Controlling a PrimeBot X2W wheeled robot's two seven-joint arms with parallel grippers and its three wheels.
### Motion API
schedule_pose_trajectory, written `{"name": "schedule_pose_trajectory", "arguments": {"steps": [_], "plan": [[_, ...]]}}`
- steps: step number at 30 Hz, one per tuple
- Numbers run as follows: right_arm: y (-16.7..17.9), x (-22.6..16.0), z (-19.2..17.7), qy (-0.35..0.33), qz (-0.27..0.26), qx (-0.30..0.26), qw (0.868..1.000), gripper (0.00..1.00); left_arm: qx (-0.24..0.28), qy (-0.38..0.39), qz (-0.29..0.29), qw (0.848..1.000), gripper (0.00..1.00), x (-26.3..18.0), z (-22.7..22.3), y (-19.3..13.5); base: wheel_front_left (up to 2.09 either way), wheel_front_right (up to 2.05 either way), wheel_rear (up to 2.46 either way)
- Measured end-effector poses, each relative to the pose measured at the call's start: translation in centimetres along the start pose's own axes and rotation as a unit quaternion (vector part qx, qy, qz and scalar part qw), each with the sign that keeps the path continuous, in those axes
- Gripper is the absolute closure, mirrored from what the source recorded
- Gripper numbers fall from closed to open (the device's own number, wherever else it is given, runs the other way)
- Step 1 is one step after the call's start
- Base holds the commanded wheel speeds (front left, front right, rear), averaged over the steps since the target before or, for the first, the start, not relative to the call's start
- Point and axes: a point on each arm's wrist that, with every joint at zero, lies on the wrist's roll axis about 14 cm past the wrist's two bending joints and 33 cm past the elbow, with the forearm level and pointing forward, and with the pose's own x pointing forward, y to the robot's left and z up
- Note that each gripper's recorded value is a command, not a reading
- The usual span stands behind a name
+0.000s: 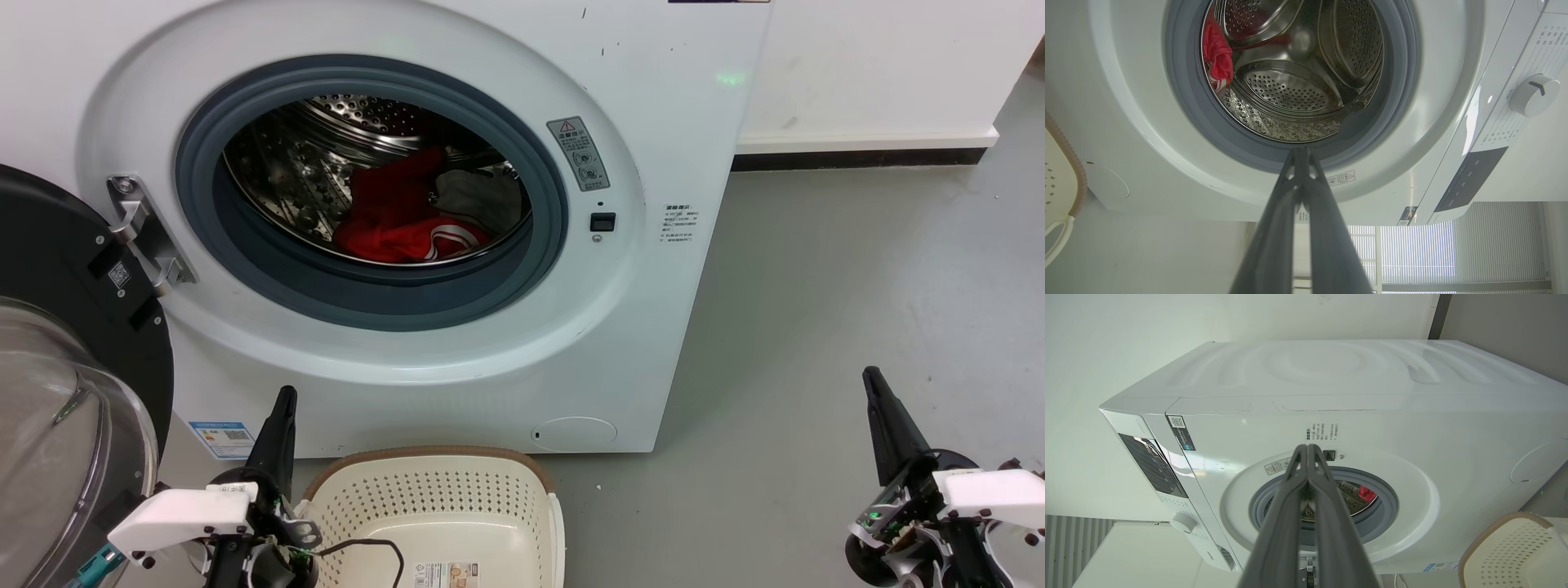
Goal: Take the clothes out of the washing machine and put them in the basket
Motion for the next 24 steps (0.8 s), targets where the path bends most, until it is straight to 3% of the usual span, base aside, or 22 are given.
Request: {"name": "schedule_pose_trajectory", "arguments": {"steps": [19, 20, 24], "plan": [[0.0, 0.0, 0.0, 0.0, 0.0, 0.0, 1.0, 1.0, 0.0, 0.0, 0.0, 1.0, 1.0, 0.0, 0.0, 0.0, 0.0, 0.0, 0.0], [0.0, 0.0, 0.0, 0.0, 0.0, 0.0, 1.0, 0.0, 0.0, 0.0, 0.0, 1.0, 0.0, 0.0, 0.0, 0.0, 0.0, 0.0, 0.0], [-1.8, -0.8, 0.0, -0.001, -0.027, 0.002, 1.0, 0.0, -0.003, 0.0, 0.029, 1.0, 0.0, -0.8, -0.1, 1.9, 0.0, 0.0, 0.0]]}}
